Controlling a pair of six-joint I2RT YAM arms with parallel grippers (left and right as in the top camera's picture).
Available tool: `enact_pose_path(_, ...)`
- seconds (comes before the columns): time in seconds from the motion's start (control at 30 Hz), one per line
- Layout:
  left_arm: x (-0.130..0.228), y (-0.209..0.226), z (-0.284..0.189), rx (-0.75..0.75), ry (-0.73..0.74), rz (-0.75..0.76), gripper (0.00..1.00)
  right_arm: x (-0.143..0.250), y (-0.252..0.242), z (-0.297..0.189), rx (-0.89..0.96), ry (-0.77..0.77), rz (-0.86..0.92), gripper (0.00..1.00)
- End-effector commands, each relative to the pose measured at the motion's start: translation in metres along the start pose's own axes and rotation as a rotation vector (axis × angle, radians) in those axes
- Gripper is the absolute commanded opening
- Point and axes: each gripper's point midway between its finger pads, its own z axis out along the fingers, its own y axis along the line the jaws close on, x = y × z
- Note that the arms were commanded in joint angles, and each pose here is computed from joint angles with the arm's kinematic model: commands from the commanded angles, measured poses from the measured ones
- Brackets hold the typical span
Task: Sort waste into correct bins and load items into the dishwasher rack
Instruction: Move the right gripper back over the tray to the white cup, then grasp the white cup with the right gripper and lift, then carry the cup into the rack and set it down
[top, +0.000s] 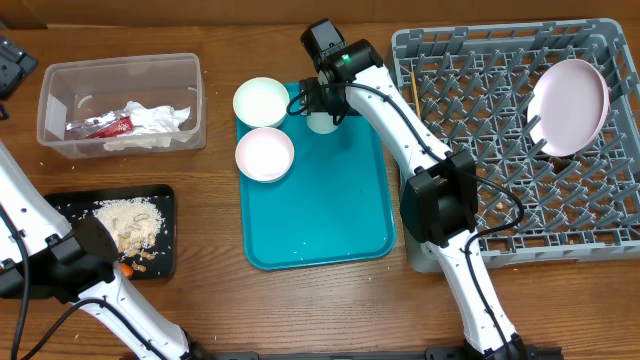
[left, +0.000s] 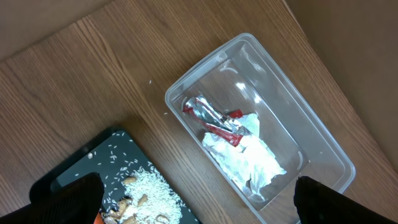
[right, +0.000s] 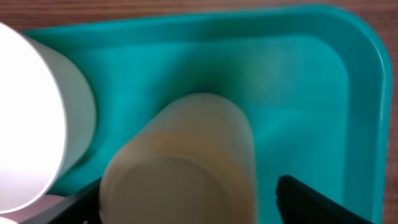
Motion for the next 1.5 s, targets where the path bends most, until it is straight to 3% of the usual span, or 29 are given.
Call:
enact_pose_path(0.0, 0.001, -0.002, 0.003, -0.005, 0.001, -0.008, 1.0, -0.001, -0.011, 0.001, 0.043, 0.001, 0.004, 0.79)
enact_pose_path(0.2, 0.001, -0.002, 0.003, -0.005, 0.001, -0.008, 1.0, 0.001, -0.014, 0.001, 0.048, 0.011, 0.006, 0.78)
enact_pose_path(0.37, 0.001, -0.002, 0.003, -0.006, 0.001, -0.008, 1.0, -0.011, -0.01, 0.001, 0.029, -0.034, 0.009, 0.89)
enact_pose_path(0.53, 0.001, -0.002, 0.003, -0.005, 0.001, -0.008, 1.0, -0.021, -0.01, 0.001, 0.035, -0.079, 0.009, 0.9)
enact_pose_path(0.7, 0.001, -0.002, 0.003, -0.005, 0.001, -0.008, 1.0, -0.021, -0.01, 0.001, 0.036, -0.077, 0.009, 0.66)
enact_pose_path(0.87, 0.001, -0.002, 0.003, -0.005, 0.001, -0.008, 1.0, -0.019, -0.011, 0.001, 0.039, -0.07, 0.009, 0.61)
enact_pose_path(1.07, 0.001, -0.002, 0.003, -0.006, 0.001, -0.008, 1.0, -0.017, -0.012, -0.01, 0.044, -0.06, 0.014, 0.44)
enact_pose_path(1.13, 0.001, -0.002, 0.003, -0.006, 0.001, -0.008, 1.0, -0.027, -0.011, -0.035, 0.021, -0.103, 0.025, 0.37)
enact_pose_path(1.37, 0.001, -0.002, 0.003, -0.005, 0.001, -0.008, 1.0, -0.061, -0.028, -0.133, -0.033, -0.259, 0.081, 0.36)
enact_pose_path(1.47, 0.001, -0.002, 0.003, -0.005, 0.001, -0.008, 1.0, -0.072, -0.065, -0.195, -0.034, -0.339, 0.147, 0.36)
